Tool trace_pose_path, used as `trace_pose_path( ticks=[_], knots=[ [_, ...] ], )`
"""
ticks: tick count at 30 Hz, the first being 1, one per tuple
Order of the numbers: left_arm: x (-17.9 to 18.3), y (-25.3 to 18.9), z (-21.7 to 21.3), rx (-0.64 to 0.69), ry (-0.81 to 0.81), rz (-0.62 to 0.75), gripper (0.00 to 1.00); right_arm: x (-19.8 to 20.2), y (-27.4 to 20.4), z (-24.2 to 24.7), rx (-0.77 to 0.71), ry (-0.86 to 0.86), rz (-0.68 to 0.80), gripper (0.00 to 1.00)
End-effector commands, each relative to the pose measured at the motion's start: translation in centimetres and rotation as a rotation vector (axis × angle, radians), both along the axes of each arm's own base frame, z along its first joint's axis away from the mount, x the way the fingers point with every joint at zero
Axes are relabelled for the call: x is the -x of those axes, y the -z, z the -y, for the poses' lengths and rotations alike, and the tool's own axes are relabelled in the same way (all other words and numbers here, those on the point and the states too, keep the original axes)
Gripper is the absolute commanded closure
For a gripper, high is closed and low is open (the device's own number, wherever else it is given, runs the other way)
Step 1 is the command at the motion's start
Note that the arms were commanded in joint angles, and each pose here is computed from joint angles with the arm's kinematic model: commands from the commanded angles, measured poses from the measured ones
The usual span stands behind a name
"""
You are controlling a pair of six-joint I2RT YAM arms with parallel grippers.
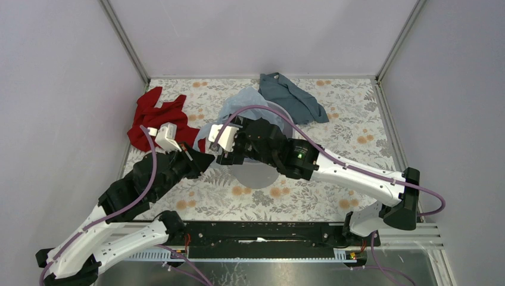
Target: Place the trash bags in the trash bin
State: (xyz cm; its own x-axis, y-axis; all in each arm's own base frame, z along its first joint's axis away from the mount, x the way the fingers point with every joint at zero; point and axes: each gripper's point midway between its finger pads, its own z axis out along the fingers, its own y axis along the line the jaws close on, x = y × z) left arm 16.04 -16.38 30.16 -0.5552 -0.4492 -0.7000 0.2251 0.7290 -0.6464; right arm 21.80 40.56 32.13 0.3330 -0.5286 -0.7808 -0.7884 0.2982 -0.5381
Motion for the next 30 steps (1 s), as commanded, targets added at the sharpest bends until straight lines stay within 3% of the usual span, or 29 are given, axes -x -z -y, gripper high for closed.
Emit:
trace_pose_path(
  ticks=[1,3,6,7,12,18,24,27,28,30],
  knots=[
    [0.0,-0.9,0.2,0.033,0.010,0.028,1.00,-1.2,-2.4,0.5,0.006,-0.026,0.079,0.16],
    [0.0,-0.8,0.1,0.024,0.011,0.028,1.00,-1.2,-1.8,0.8,0.028,-0.028,0.064,0.19],
    [0.1,-0.7,-0.2,0.012,0.002,0.026,1.00,-1.3,-2.3,1.2,-0.020,-0.027,0.045,0.41],
    [0.1,-0.7,-0.2,0.012,0.002,0.028,1.00,-1.4,-2.5,1.4,-0.036,-0.024,0.047,0.42],
    [0.2,-0.8,-0.2,0.019,0.005,0.029,1.00,-2.8,-2.2,1.8,-0.045,0.034,0.078,0.23],
    [0.3,-0.8,-0.5,0.025,0.000,0.031,1.00,-5.7,-2.9,1.4,-0.101,0.174,0.154,0.22],
    [0.1,-0.5,-0.8,0.013,-0.020,0.022,1.00,-5.6,-4.2,0.9,-0.285,0.210,0.097,0.53],
    [-0.1,-0.4,-0.9,0.005,-0.033,0.020,1.00,-4.9,-4.0,1.3,-0.332,0.220,0.024,0.91],
    [-0.3,-0.2,-0.9,0.000,-0.042,0.018,1.00,-4.7,-4.1,1.8,-0.340,0.238,-0.008,0.99],
    [-0.7,0.3,-1.3,-0.023,-0.075,0.004,1.00,-4.4,-4.6,3.9,-0.381,0.314,-0.071,1.00]
  ],
)
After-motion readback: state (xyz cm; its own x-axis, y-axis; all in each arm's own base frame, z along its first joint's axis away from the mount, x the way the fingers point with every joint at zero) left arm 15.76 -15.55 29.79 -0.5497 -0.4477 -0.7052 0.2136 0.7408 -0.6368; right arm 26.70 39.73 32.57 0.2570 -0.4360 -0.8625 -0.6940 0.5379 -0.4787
